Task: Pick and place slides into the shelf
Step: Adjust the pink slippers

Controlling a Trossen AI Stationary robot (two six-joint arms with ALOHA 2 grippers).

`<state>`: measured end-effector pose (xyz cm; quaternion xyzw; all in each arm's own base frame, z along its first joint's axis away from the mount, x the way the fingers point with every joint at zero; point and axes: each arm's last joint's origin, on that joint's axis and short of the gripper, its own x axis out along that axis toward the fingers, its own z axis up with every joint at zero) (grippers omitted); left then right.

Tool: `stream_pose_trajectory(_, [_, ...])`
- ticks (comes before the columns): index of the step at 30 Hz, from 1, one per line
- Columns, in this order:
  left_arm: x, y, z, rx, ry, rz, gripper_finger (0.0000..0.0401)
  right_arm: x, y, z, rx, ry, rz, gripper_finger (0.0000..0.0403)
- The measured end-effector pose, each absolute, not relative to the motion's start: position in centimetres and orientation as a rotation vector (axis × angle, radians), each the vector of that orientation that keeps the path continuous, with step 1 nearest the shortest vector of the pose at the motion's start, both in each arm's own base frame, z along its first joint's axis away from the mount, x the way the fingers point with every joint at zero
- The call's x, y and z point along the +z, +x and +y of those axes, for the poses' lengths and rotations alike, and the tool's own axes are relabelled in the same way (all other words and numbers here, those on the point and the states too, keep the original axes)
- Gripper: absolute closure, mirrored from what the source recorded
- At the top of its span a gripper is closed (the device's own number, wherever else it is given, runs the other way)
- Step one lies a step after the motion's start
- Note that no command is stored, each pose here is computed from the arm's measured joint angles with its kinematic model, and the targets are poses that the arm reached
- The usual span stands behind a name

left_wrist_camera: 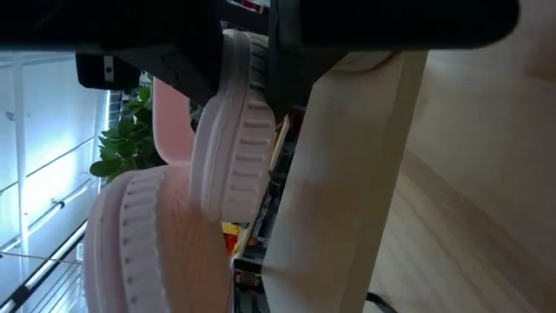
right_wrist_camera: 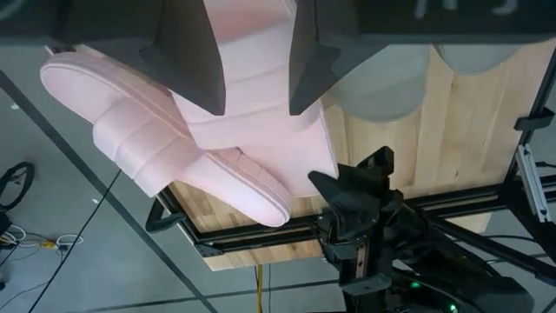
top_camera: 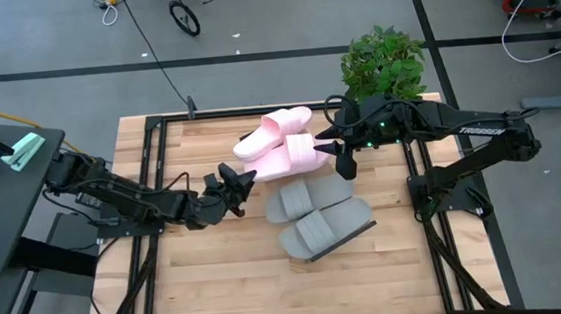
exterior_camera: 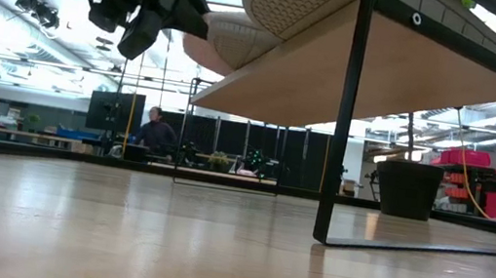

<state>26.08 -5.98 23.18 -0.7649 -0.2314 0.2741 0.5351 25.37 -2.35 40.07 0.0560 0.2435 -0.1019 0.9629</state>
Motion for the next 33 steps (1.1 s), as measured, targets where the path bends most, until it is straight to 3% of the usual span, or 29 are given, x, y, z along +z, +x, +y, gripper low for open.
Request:
stream_pose_trajectory(16, [22.7, 29.0, -7.4, 0.662, -1.885, -0.569, 0.0344, 40.1, 25.4, -2.3, -0.208, 0.124, 0.494, 0.0269])
stream_pose_trajectory(33, [22.4, 28.2, -8.7, 0.714, -1.788, -0.603, 0.0345, 39.9, 25.3, -2.2, -0.183, 0.129, 0.509, 0.0269])
